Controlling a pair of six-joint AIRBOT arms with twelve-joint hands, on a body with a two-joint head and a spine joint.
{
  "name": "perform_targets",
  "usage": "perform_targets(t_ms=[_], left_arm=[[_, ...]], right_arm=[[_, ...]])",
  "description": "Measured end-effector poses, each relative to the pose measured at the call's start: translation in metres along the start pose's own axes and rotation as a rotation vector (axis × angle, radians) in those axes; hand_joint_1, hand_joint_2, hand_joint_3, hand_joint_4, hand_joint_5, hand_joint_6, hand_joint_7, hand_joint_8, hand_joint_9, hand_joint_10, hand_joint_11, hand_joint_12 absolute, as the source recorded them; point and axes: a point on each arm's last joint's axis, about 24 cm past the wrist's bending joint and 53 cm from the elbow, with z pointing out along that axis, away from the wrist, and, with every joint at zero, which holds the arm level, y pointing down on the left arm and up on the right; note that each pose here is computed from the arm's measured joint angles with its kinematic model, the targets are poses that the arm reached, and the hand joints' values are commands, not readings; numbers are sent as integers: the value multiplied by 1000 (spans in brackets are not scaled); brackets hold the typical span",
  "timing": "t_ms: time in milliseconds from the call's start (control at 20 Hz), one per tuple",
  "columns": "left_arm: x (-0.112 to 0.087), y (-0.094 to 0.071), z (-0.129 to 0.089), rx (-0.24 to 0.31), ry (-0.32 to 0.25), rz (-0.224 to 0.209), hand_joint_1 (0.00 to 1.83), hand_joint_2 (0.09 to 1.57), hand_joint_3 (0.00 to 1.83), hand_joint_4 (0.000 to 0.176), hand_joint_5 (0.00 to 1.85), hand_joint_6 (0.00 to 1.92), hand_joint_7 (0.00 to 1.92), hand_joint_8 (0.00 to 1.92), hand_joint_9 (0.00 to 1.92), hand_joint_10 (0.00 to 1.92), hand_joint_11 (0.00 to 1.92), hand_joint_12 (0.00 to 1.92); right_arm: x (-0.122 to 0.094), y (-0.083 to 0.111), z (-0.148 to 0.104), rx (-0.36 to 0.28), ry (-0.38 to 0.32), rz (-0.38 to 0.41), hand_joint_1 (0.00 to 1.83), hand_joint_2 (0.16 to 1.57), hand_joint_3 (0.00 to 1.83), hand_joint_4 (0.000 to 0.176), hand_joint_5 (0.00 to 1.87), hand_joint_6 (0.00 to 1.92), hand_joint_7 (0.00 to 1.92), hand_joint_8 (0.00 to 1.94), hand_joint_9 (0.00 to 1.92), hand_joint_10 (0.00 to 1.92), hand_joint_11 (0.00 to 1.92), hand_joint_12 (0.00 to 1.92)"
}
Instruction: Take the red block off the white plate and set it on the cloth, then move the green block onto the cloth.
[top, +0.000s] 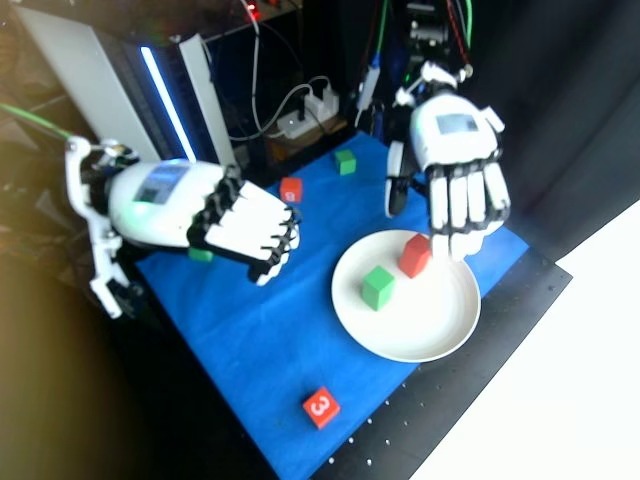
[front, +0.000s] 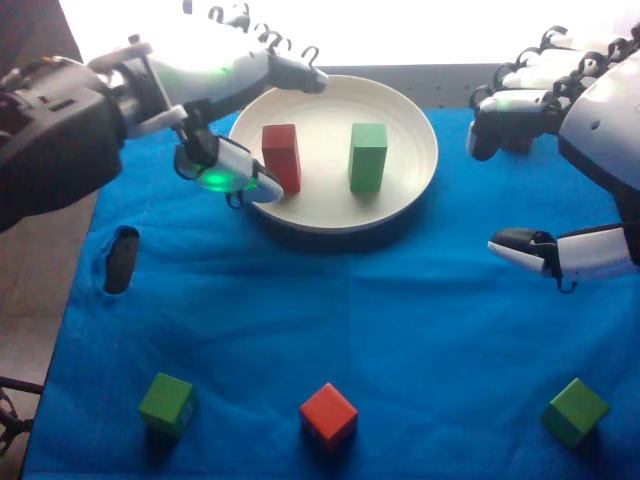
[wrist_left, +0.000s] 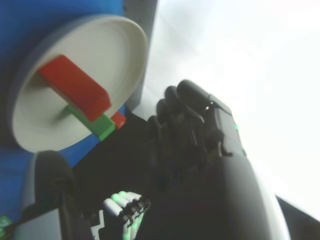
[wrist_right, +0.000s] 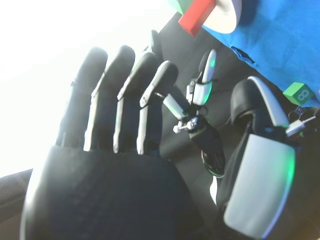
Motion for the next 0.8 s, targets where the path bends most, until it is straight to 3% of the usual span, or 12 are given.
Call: perform_targets(t_ms=[200,350,500,600,800], left_arm=[[10,3,7,-11,30,-13,953,921,0,4,457,16,587,33,360,893,237,1531],[12,7,10,-21,35,-19,970,928,2,5,515,36,641,56,388,896,221,1521],[17,9,14,-29,46,-36,995,987,9,0,622,54,704,120,412,1105,273,1671],[20,8,15,-28,55,-37,998,1036,0,0,708,68,675,349,456,1228,340,1763],[23,10,16,-34,60,-46,1064,1092,4,0,845,113,761,584,654,1210,503,1756]], right_arm=[[0,-1,0,1,-1,-2,890,807,257,0,670,831,548,1238,481,1422,367,1758],[0,-1,0,1,-1,-2,835,813,288,0,614,957,542,1267,471,1430,338,1774],[-1,-1,0,1,-2,-2,926,765,318,0,684,940,606,1219,541,1392,420,1723],[0,-1,0,1,0,-2,956,773,302,0,675,951,587,1252,523,1442,398,1749],[0,-1,0,1,0,-1,927,795,259,0,704,1001,605,1280,543,1458,423,1775]])
